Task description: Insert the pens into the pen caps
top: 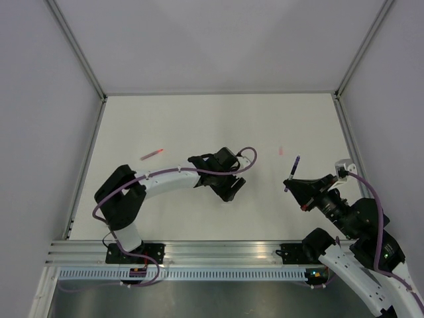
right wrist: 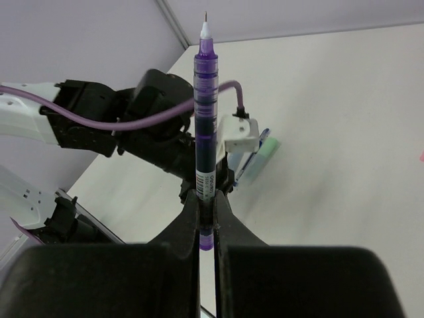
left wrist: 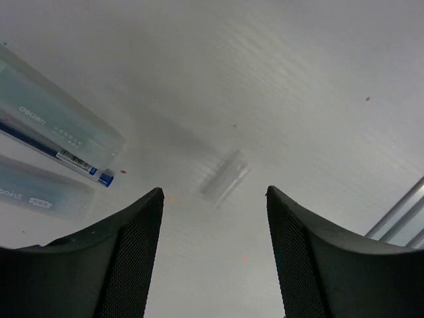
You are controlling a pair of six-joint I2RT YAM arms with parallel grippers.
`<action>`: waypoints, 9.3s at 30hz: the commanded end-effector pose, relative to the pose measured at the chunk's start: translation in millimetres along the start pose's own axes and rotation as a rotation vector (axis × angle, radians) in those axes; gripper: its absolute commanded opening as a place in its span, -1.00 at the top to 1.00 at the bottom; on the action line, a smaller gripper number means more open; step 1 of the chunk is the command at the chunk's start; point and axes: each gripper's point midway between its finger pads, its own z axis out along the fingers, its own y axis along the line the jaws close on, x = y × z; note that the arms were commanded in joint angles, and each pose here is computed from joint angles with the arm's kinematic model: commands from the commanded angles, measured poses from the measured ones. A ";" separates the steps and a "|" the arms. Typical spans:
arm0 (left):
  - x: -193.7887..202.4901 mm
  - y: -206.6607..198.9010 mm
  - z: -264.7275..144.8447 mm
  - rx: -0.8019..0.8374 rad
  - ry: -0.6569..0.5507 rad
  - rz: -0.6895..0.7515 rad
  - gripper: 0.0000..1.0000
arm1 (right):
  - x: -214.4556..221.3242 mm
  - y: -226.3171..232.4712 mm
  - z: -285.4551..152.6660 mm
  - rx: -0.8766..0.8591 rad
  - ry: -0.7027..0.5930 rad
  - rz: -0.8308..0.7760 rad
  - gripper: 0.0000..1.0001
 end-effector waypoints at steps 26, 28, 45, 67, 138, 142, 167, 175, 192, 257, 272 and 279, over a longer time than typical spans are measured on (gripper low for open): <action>43.6 19.9 38.7 -0.070 0.142 0.178 -0.36 | 4.2 4.8 -5.8 -0.045 -0.015 0.007 1.00; 37.2 24.5 32.9 -0.111 0.120 0.146 -0.37 | 4.8 3.6 -5.5 -0.040 -0.011 0.001 1.00; -31.3 10.1 -21.8 -0.345 -0.047 -0.950 -0.36 | -4.5 8.2 -14.0 -0.052 -0.042 0.015 1.00; 1.9 -0.2 28.7 -0.506 0.105 -1.438 -0.09 | -17.3 4.7 -34.4 -0.023 -0.076 -0.026 1.00; -125.5 -18.9 -177.5 0.093 -0.747 -0.612 0.95 | 124.3 47.4 83.6 -0.416 0.360 0.205 1.00; -126.7 -20.7 -179.3 0.111 -0.757 -0.628 0.95 | 125.5 53.8 83.3 -0.441 0.363 0.205 1.00; -140.2 -24.6 -204.5 0.163 -0.814 -0.731 0.95 | 129.1 63.6 79.6 -0.479 0.380 0.195 1.00; -142.0 -29.4 -205.5 0.193 -0.810 -0.735 0.95 | 128.9 63.8 81.4 -0.479 0.381 0.198 1.00; -141.5 -31.3 -213.7 0.204 -0.820 -0.731 0.95 | 130.7 63.5 84.2 -0.475 0.387 0.202 1.00; -115.5 -36.2 -187.1 0.216 -0.752 -0.653 0.95 | 108.6 69.4 85.6 -0.464 0.348 0.182 1.00; -98.6 -72.2 -181.1 0.400 -0.689 -0.486 0.95 | 97.3 63.6 98.1 -0.392 0.334 0.146 1.00; -91.2 -75.7 -180.1 0.412 -0.677 -0.438 0.61 | 93.9 67.1 99.2 -0.405 0.348 0.118 1.00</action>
